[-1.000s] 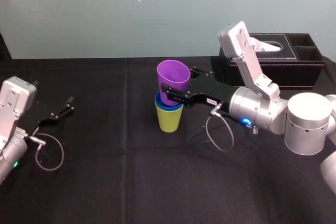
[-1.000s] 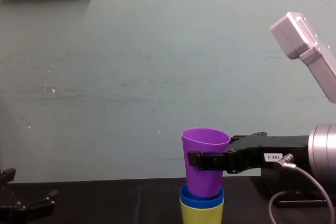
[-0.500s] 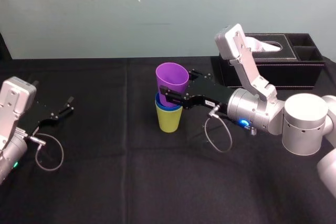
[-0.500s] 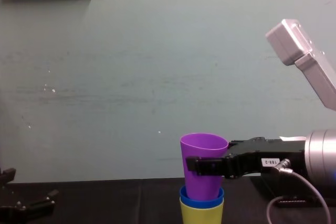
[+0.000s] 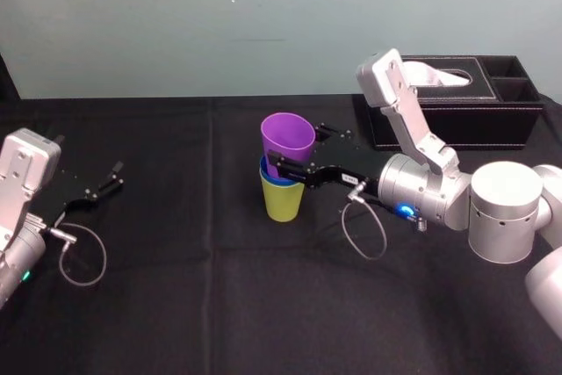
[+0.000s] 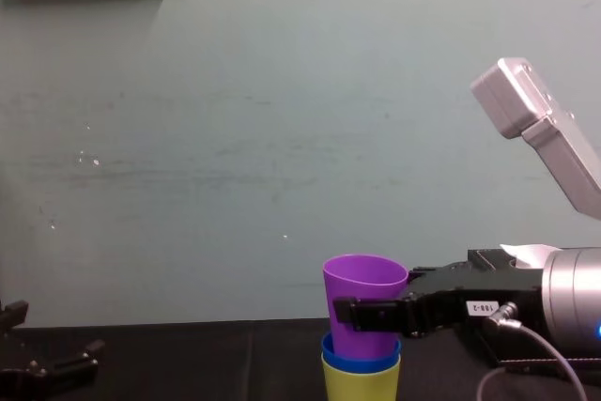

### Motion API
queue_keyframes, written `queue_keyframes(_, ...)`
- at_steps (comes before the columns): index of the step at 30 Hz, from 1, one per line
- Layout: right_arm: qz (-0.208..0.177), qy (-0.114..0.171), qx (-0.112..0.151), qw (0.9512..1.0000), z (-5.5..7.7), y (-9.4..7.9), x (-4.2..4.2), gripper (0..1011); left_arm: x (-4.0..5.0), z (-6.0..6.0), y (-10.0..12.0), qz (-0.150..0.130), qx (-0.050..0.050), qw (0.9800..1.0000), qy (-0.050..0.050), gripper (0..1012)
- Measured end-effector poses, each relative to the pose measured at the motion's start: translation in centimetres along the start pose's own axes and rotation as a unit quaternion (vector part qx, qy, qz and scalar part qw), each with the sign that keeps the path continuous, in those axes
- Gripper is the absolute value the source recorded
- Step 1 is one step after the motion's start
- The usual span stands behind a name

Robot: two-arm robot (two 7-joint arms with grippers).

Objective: Stack the three plastic cups sequentially using one hand.

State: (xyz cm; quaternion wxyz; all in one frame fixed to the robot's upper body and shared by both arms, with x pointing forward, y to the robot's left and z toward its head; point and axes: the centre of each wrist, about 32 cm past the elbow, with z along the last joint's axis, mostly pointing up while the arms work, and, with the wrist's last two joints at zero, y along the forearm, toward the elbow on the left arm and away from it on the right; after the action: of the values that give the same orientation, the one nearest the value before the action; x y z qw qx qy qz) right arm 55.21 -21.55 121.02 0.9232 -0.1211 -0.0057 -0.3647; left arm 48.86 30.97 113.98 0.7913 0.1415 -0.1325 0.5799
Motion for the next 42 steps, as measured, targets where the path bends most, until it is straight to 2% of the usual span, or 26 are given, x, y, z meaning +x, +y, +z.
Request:
queue_keyframes(18,0.002,0.002,0.0,1.0,-0.29,0.05,0.04,726,0.0,0.0,0.0,0.0,0.0,1.0,0.0,1010)
queue_keyframes(22,0.002,0.002,0.0,1.0,-0.28,0.04,0.03,808,0.0,0.0,0.0,0.0,0.0,1.0,0.0,1010)
queue_keyframes(28,0.002,0.002,0.0,1.0,-0.26,0.03,0.04,985,0.0,0.0,0.0,0.0,0.0,1.0,0.0,1010)
queue_keyframes(42,0.001,0.002,-0.001,1.0,-0.23,0.02,0.03,1003,0.0,0.0,0.0,0.0,0.0,1.0,0.0,1010)
